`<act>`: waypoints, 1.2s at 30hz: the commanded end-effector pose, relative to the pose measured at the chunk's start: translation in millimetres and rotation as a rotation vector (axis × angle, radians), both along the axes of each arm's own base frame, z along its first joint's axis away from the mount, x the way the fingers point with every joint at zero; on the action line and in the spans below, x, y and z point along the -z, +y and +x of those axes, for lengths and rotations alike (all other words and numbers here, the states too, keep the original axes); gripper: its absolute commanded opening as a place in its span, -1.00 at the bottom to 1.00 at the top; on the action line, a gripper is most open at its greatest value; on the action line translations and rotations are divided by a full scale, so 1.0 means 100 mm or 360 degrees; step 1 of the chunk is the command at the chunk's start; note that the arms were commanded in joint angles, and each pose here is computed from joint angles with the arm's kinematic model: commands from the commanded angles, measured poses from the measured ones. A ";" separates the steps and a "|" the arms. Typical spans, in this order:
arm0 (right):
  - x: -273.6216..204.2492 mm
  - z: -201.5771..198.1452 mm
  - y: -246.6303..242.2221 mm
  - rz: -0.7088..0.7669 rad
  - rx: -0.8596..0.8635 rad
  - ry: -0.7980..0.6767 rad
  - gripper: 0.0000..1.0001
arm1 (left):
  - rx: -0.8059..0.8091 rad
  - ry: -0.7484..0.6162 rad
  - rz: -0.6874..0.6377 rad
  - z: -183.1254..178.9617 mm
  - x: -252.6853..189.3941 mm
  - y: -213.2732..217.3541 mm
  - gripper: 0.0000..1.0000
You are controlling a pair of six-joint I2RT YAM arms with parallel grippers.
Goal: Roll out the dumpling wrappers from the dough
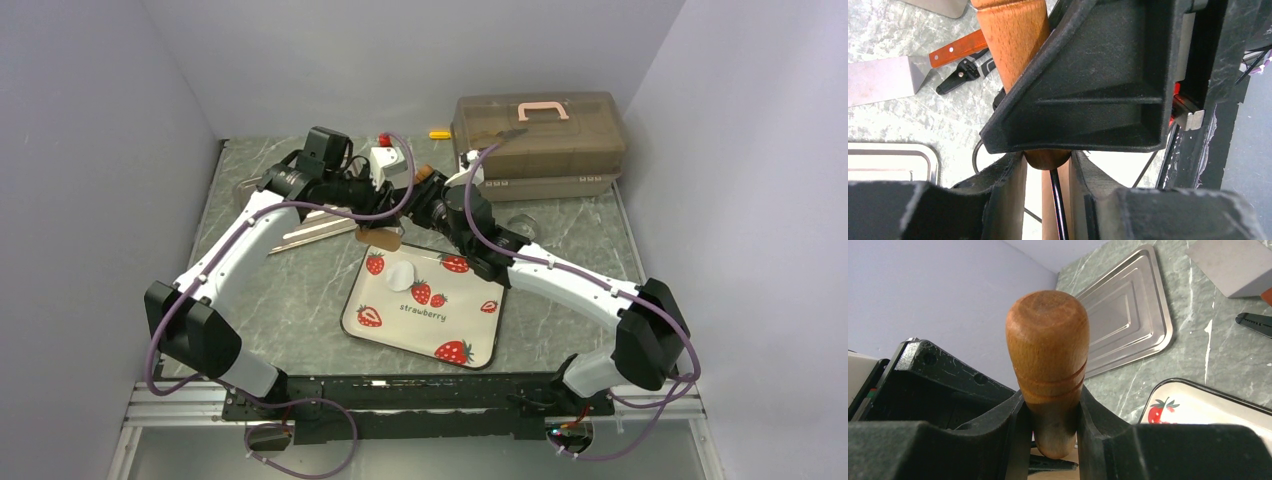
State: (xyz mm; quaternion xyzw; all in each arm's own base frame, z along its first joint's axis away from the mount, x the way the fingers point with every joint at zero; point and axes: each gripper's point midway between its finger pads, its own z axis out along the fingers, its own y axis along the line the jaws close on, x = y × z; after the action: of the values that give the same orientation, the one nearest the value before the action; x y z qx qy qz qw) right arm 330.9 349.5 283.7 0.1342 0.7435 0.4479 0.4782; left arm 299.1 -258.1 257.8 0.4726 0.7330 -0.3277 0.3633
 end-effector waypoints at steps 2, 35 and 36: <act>-0.56 -0.03 0.08 0.0267 -0.0041 -0.0138 -1.00 | 0.0082 -0.0018 -0.0053 -0.04 -0.03 -0.10 -0.93; 0.54 -0.27 0.03 -0.0121 -0.1012 0.0361 0.33 | 0.0308 -0.0322 0.0409 -0.03 0.75 0.26 -1.00; 0.56 -0.29 0.02 -0.0130 -0.1022 0.0371 0.34 | 0.0302 -0.0317 0.0410 -0.03 0.76 0.26 -1.00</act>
State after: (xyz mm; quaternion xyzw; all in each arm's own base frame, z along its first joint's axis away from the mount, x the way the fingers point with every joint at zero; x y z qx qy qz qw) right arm 312.7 350.5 222.2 -0.0540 0.8136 0.5195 0.2556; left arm 290.4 -227.6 172.8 0.6032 0.6984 -0.2243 0.3131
